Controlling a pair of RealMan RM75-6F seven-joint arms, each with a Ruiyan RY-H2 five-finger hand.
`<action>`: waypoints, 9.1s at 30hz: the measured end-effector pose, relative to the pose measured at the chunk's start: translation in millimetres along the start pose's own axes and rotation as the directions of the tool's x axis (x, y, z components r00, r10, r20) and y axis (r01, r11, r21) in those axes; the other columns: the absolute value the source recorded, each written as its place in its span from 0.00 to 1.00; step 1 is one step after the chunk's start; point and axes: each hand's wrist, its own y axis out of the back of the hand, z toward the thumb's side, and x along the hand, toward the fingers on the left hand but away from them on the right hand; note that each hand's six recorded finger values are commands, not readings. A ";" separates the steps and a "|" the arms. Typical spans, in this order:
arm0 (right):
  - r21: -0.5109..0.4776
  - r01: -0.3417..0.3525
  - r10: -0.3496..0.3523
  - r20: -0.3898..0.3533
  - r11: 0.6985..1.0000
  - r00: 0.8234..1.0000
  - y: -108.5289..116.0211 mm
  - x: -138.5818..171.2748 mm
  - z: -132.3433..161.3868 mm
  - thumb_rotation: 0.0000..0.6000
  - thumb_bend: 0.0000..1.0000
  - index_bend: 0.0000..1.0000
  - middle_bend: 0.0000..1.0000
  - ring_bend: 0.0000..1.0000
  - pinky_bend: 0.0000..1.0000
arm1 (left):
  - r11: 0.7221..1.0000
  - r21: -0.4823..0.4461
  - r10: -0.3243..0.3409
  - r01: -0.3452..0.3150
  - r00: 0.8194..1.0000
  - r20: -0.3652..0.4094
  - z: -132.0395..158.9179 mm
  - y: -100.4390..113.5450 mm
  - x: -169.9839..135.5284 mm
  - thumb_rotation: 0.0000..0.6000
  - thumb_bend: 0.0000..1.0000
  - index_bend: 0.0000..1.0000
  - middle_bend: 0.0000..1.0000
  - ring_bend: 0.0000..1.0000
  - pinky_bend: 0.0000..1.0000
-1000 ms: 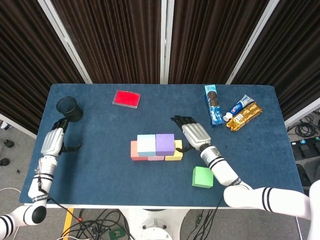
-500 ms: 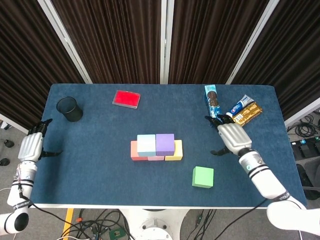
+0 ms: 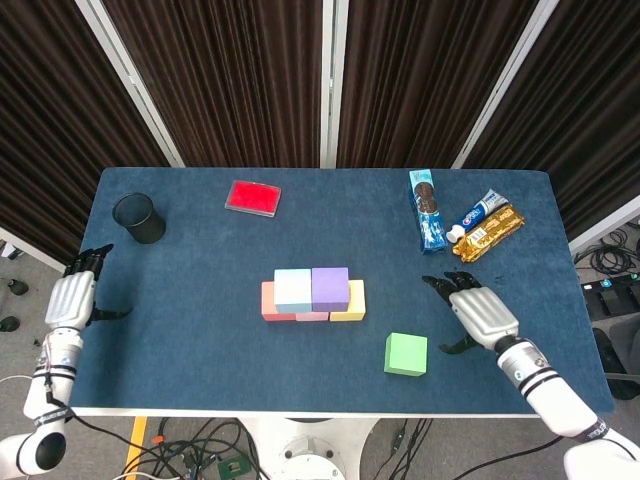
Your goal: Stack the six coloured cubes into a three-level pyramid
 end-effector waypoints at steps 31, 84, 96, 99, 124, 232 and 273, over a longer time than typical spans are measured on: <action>0.091 0.043 -0.046 0.030 0.995 0.998 -85.9 9.8 43.3 1.00 0.10 0.00 0.25 0.00 0.00 | 1.000 -0.006 -0.027 0.027 1.000 0.006 -6.3 -6.7 -4.6 1.00 0.00 0.08 0.09 0.00 0.06; 0.082 0.112 -0.084 -0.290 0.990 0.953 119.5 -95.0 175.8 1.00 0.23 0.00 0.49 0.02 0.00 | 0.998 -0.049 -0.033 0.045 0.974 0.223 -9.1 3.7 -18.4 1.00 0.00 0.08 0.09 0.00 0.07; 0.147 0.069 -0.020 -0.316 0.987 0.949 123.1 -102.5 187.7 1.00 0.23 0.00 0.48 0.02 0.00 | 0.997 -0.049 -0.046 0.058 0.974 0.222 -10.0 -0.2 -16.3 1.00 0.00 0.08 0.09 0.00 0.07; 0.160 0.075 -0.023 -0.309 0.984 0.951 124.9 -103.2 191.1 1.00 0.23 0.00 0.48 0.02 0.00 | 0.997 -0.054 -0.045 0.058 0.974 0.222 -10.5 -0.3 -17.0 1.00 0.00 0.08 0.09 0.00 0.07; 0.200 0.056 -0.013 -0.213 0.978 0.977 104.7 -110.4 215.1 1.00 0.23 0.00 0.48 0.02 0.00 | 0.995 -0.061 -0.063 0.079 0.971 0.229 -13.5 -5.7 -21.0 1.00 0.00 0.08 0.09 0.00 0.07; 0.188 0.053 -0.030 -0.124 0.981 0.992 89.2 -111.5 221.2 1.00 0.20 0.00 0.51 0.03 0.00 | 0.990 -0.070 -0.104 0.122 0.969 0.224 -13.6 -11.3 -19.0 1.00 0.00 0.08 0.09 0.00 0.07; 0.137 0.143 -0.125 -0.132 0.980 0.983 132.4 -60.1 168.7 1.00 0.00 0.00 0.00 0.00 0.00 | 0.995 -0.080 -0.033 0.053 0.973 0.229 -9.8 6.0 -20.3 1.00 0.00 0.08 0.09 0.00 0.07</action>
